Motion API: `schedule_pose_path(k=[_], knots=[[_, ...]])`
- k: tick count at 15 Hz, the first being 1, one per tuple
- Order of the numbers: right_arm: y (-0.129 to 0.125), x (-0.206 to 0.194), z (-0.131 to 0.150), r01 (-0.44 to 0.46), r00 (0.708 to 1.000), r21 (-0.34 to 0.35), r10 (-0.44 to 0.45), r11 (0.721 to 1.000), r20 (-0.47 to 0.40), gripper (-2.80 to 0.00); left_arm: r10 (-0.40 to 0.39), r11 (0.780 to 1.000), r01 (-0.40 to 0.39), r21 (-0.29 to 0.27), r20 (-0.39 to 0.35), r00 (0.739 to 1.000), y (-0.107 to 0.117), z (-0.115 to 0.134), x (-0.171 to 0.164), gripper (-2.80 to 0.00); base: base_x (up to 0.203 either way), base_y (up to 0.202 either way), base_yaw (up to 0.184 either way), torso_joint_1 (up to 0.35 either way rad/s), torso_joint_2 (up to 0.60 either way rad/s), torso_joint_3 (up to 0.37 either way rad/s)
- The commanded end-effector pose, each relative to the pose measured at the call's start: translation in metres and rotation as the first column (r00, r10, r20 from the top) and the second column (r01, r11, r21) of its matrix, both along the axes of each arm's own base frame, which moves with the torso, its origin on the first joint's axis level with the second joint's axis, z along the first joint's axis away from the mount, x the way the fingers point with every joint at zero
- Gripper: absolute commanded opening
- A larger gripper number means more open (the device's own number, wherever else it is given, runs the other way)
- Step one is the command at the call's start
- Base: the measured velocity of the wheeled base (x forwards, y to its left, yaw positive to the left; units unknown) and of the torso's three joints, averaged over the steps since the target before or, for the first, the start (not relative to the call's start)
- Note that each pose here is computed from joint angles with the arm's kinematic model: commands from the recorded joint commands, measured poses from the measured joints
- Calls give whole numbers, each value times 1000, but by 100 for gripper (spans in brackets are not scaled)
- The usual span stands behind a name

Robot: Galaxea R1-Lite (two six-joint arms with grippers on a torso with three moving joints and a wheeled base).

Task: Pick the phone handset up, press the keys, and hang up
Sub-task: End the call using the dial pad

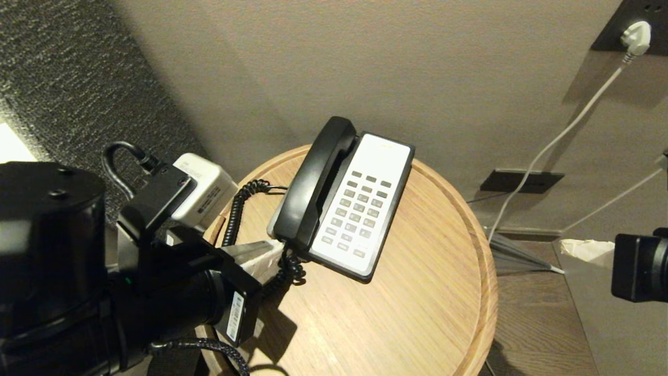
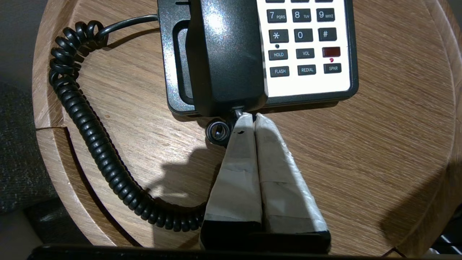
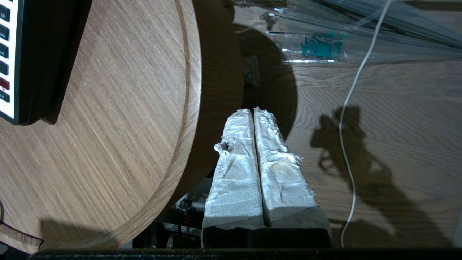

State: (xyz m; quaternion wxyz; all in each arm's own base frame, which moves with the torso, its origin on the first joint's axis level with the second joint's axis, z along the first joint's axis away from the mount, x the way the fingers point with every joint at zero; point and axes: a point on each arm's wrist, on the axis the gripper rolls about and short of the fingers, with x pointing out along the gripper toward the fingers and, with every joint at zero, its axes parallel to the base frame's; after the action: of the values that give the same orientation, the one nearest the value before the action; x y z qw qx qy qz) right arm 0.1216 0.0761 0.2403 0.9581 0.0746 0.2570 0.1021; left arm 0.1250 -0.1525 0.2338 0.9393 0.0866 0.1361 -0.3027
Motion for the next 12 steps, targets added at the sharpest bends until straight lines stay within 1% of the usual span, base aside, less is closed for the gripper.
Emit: schedule_pose_path(k=[1, 3, 12], knots=[[1, 1, -1, 3, 1000, -2, -3, 1000, -5, -280, -11, 1000, 11, 3, -7, 1000, -3, -2, 0, -280, 0, 0, 0, 0, 0, 0], [1, 1, -1, 3, 1000, -3, -3, 1000, -6, -280, -35, 999, 35, 1, -17, 999, -6, -3, -1, -280, 0, 0, 0, 0, 0, 0], [1, 1, 3, 0, 1000, 5, 0, 1000, 6, -280, -34, 999, 35, 26, -36, 999, -15, -10, 6, -280, 0, 0, 0, 0, 0, 0]])
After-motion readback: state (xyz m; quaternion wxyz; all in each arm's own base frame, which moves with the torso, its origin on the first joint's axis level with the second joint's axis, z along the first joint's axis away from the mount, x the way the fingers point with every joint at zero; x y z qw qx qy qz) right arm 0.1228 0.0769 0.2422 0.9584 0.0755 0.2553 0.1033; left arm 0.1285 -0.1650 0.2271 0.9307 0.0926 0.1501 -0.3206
